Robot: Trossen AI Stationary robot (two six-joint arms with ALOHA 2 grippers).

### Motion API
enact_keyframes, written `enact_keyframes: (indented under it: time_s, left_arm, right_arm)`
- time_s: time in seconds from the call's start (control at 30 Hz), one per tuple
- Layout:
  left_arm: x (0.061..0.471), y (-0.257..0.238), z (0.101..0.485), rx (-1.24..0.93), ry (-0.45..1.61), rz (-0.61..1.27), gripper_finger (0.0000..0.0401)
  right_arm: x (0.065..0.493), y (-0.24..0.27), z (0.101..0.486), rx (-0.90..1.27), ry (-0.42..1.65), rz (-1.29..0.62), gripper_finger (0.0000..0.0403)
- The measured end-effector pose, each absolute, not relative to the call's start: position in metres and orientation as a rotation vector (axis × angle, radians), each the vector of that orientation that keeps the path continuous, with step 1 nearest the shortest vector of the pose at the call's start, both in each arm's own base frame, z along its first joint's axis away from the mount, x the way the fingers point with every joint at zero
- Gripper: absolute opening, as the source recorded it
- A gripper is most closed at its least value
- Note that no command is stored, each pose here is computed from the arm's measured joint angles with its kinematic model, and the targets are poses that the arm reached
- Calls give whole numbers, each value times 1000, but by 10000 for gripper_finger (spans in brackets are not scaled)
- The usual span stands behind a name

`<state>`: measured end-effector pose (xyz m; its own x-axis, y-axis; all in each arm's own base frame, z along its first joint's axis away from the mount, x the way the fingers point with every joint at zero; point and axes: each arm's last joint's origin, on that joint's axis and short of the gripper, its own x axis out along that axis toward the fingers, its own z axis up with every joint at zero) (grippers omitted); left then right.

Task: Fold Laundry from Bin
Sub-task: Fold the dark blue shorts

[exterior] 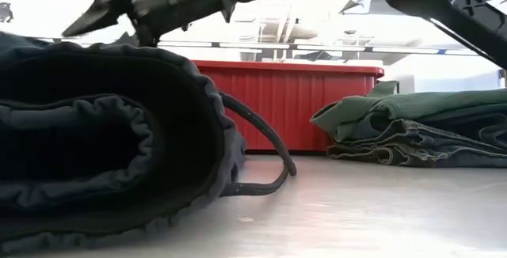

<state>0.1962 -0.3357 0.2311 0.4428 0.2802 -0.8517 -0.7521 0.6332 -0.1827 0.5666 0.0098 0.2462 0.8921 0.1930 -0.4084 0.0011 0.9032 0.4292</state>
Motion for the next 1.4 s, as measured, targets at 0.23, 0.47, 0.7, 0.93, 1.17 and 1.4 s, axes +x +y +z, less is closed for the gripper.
enact_keyframes:
  time_s: [0.23,0.47,0.7,0.93,1.17,1.4]
  left_arm:
    - [190,-337,222,-587,933,691,0]
    - [191,-340,203,-636,949,647,0]
    - [184,-334,199,-520,968,669,17]
    - [169,-332,204,-465,1022,695,115]
    - [143,-320,246,-373,866,566,191]
    - [126,-325,262,1,745,263,196]
  right_arm:
    - [538,-9,274,245,616,-41,245]
    - [533,-21,279,223,644,-19,239]
    - [501,60,265,156,995,361,239]
    - [471,149,255,37,1058,531,239]
    - [415,175,246,36,983,468,239]
    - [338,179,231,-11,751,451,239]
